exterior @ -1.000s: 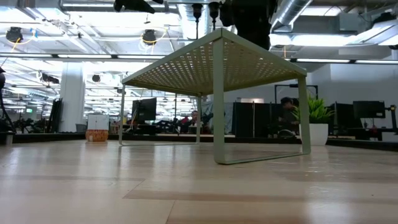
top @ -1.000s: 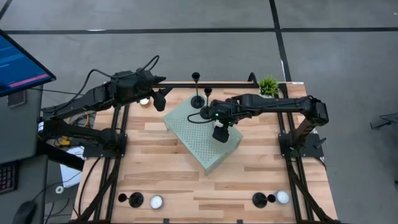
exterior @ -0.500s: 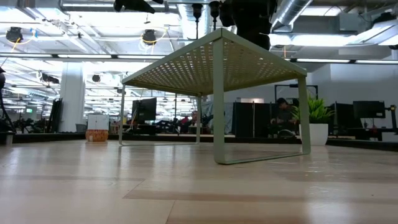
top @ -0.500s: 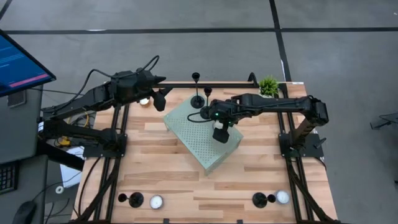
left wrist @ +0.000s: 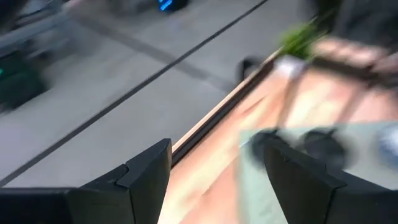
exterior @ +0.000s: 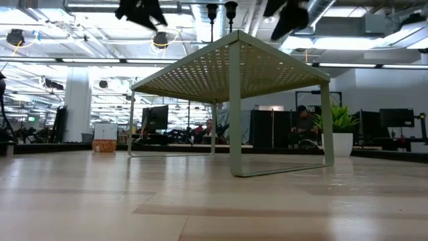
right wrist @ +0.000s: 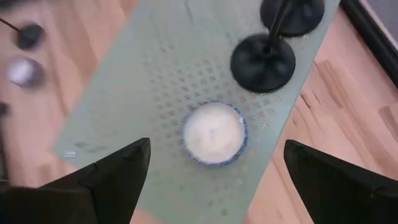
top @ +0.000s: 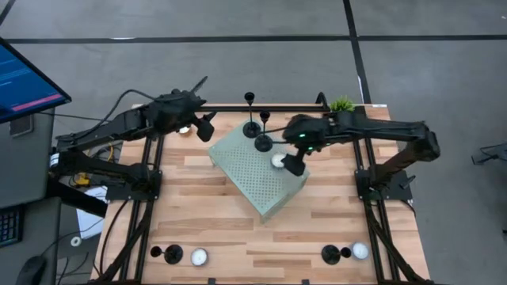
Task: Pick & Place candle stick holders
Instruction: Put the orange scented candle on the shelf
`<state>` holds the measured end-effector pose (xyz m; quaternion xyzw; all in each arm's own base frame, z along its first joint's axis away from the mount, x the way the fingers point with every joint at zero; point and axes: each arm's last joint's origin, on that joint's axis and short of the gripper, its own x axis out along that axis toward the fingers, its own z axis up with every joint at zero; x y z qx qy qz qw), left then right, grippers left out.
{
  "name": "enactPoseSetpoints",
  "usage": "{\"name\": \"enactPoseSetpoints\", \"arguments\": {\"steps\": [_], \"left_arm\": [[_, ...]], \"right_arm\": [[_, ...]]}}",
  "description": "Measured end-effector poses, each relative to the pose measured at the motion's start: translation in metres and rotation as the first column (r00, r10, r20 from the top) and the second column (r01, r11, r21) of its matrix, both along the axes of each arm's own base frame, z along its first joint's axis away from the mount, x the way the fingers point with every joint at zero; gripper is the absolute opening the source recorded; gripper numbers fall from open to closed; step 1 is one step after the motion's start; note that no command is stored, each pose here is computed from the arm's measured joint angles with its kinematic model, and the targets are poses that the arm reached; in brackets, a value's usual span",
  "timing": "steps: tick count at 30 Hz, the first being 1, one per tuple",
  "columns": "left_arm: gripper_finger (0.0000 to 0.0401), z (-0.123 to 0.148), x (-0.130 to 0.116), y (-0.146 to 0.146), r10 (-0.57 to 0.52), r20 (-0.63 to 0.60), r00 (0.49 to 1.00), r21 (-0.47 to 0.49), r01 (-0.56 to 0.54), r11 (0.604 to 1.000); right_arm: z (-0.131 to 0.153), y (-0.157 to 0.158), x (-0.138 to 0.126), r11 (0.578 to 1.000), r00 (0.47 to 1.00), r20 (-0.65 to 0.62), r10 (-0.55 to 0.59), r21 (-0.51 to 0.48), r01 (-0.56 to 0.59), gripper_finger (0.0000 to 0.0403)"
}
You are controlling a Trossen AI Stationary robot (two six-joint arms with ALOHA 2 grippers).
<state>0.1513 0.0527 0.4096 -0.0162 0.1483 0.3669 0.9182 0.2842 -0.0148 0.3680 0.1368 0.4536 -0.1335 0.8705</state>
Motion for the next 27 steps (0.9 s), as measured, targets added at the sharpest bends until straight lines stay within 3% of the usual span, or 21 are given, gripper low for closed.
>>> {"name": "enactPoseSetpoints", "arguments": {"steps": [6,12,16,21,27], "left_arm": [[0.0256,-0.033,0.02,0.025,0.221,-0.179,0.959,-0.132,-0.247,0.96],[0.0291,-0.06,0.01,0.072,0.323,-0.291,0.901,-0.379,-0.418,0.825],[0.0321,-0.065,-0.006,0.099,0.427,-0.298,0.854,-0.435,-0.52,0.735],[0.034,-0.076,-0.016,0.122,0.46,-0.303,0.835,-0.546,-0.547,0.634],[0.0342,-0.094,-0.015,0.133,0.498,-0.414,0.762,-0.556,-0.645,0.524]], "right_arm": [[0.032,0.012,-0.036,0.999,0.989,0.139,-0.045,0.003,0.045,0.0358],[0.051,0.019,-0.063,0.998,0.971,0.229,-0.065,0.001,0.066,0.0358],[0.055,0.018,-0.07,0.998,0.966,0.25,-0.066,0.005,0.067,0.0358],[0.054,0.018,-0.069,0.998,0.969,0.24,-0.063,0.001,0.065,0.0358],[0.052,0.018,-0.07,0.998,0.975,0.215,-0.059,-0.005,0.061,0.0358]]}}
